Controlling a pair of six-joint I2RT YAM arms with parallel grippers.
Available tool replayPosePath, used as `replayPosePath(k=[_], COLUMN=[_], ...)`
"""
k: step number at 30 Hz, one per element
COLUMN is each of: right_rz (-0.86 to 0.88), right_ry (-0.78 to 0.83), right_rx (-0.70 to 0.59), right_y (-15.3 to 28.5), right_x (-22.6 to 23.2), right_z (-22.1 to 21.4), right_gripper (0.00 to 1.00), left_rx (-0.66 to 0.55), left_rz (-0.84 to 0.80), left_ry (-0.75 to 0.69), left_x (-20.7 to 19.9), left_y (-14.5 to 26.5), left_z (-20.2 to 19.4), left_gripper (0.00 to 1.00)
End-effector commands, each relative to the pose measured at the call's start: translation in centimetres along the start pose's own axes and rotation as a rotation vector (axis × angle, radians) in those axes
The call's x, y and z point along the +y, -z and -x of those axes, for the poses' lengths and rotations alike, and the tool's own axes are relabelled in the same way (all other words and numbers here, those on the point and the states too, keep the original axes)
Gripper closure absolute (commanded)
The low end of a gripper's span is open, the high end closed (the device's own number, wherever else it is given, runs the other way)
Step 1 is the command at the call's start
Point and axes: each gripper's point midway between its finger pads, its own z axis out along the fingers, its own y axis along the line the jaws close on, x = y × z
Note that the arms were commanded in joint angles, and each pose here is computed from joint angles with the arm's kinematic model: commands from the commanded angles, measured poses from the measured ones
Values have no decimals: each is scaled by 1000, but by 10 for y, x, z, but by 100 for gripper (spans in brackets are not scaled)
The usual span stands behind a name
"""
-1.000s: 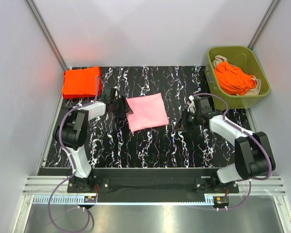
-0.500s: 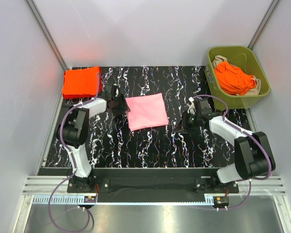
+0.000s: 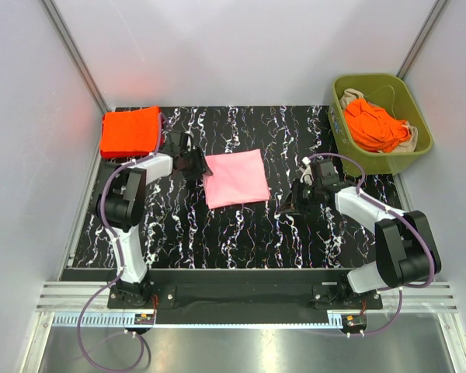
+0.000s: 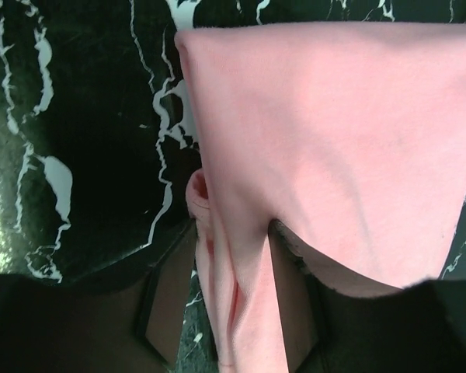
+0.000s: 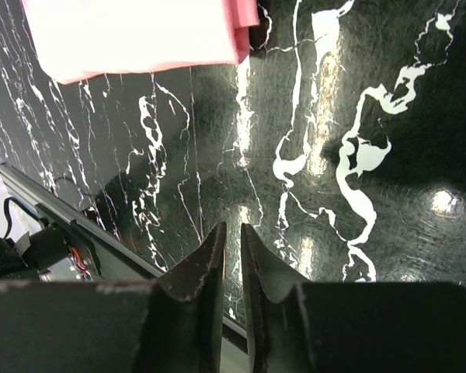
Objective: Fold and stack the t-shirts
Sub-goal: Neatly place the folded tshirt to the corner
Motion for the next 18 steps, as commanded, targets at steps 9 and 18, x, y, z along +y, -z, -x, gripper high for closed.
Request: replayPosePath(k=[9,18], right_rz=[53,60], right_ry=[36,34], right_rx=[-43,-45], right_y=[8,8], right_x=[17,19], right_z=[8,10], right_gripper=[81,81], left_rx=[90,60], left_rz=[-42,-24], left_ry=[-36,-125], left_x=[-7,-32], left_y=[-9,27], left_z=[-8,29], left_gripper=[99,100])
